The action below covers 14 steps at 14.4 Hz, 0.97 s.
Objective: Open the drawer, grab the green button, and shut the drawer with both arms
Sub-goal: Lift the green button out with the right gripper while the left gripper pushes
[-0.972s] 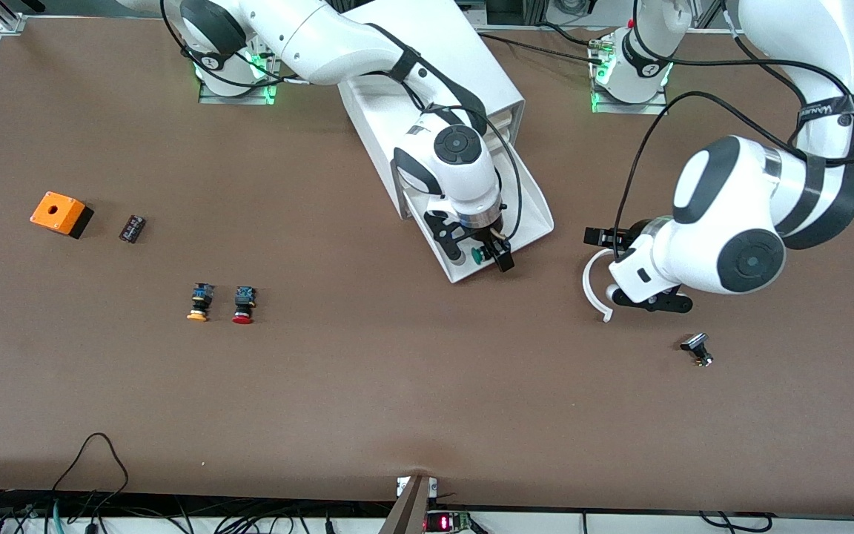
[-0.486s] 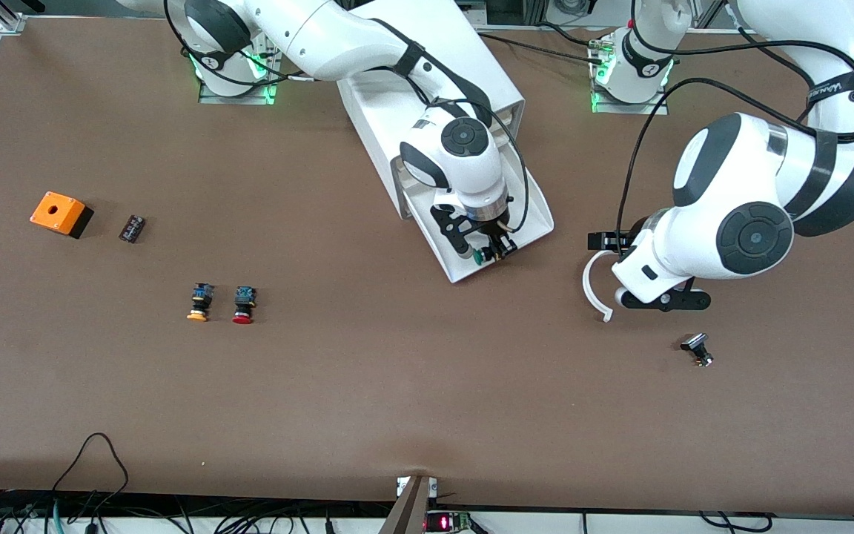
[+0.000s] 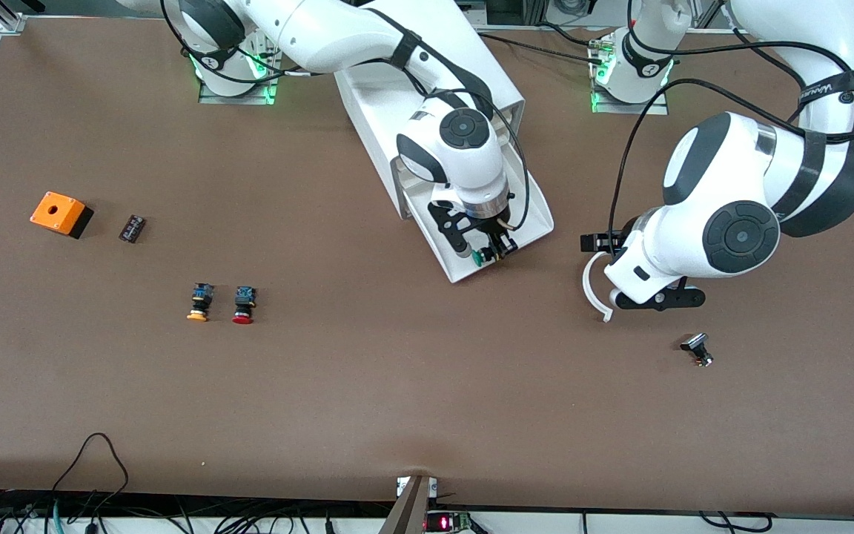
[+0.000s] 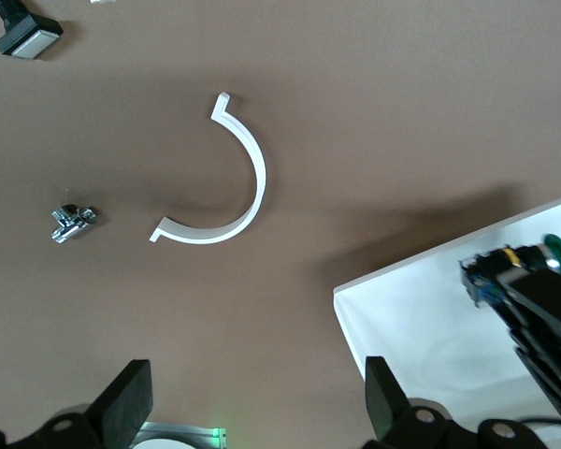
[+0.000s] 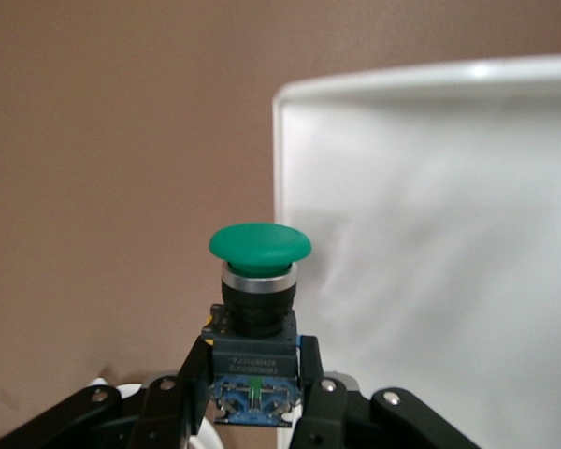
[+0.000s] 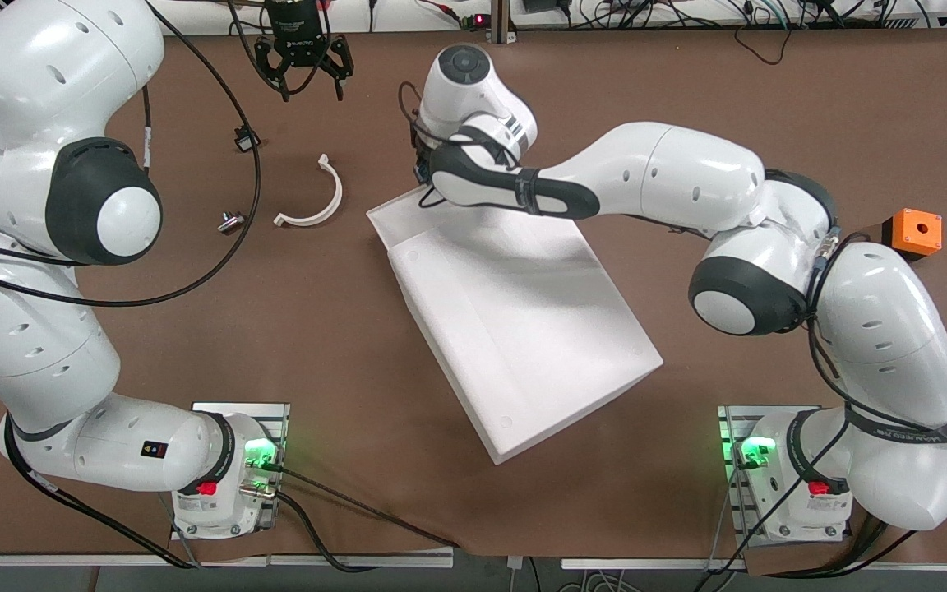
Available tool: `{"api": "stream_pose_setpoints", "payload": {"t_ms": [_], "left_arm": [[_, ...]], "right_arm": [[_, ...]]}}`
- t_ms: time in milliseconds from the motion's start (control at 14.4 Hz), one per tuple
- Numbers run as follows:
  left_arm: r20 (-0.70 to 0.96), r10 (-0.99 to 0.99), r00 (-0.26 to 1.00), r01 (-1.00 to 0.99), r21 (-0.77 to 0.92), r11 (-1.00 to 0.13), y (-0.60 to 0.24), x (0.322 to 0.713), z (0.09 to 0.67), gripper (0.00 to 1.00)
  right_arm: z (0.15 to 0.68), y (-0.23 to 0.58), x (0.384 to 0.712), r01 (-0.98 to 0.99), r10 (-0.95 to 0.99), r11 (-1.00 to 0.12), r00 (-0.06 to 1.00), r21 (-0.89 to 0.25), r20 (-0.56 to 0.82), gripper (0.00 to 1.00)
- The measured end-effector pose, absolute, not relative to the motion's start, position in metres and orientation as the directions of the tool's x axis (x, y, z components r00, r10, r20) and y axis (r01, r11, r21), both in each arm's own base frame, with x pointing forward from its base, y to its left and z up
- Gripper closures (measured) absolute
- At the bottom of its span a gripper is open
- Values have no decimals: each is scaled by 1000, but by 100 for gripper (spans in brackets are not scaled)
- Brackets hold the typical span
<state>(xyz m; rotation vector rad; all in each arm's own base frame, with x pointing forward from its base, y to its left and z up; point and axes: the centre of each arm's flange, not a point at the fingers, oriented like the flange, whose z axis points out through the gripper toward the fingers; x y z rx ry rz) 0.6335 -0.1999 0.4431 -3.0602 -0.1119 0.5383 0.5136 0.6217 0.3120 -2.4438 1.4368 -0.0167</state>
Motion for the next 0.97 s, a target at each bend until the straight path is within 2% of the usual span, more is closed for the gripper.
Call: {"api": "stream_pose_setpoints", "payload": {"t_ms": [139, 278, 625, 764, 972], "left_arm": [[-306, 131, 943, 122, -50, -991, -207, 637, 437, 0], [-269, 196, 943, 189, -54, -981, -218, 639, 425, 0], [-192, 304, 933, 303, -35, -952, -242, 632, 362, 0], [-163, 332, 929, 334, -17, -942, -250, 623, 335, 0], [-118, 378, 918, 383, 22, -924, -270, 604, 299, 0]], "right_arm": [[338, 599, 534, -825, -831, -502, 544, -259, -120, 59], [358, 570, 555, -764, -768, -604, 634, -226, -92, 59], [392, 466, 611, -518, -510, -849, 855, -103, -96, 59], [400, 420, 630, -408, -400, -911, 910, -62, -113, 59], [403, 354, 652, -244, -233, -967, 962, -68, -145, 59]]}}
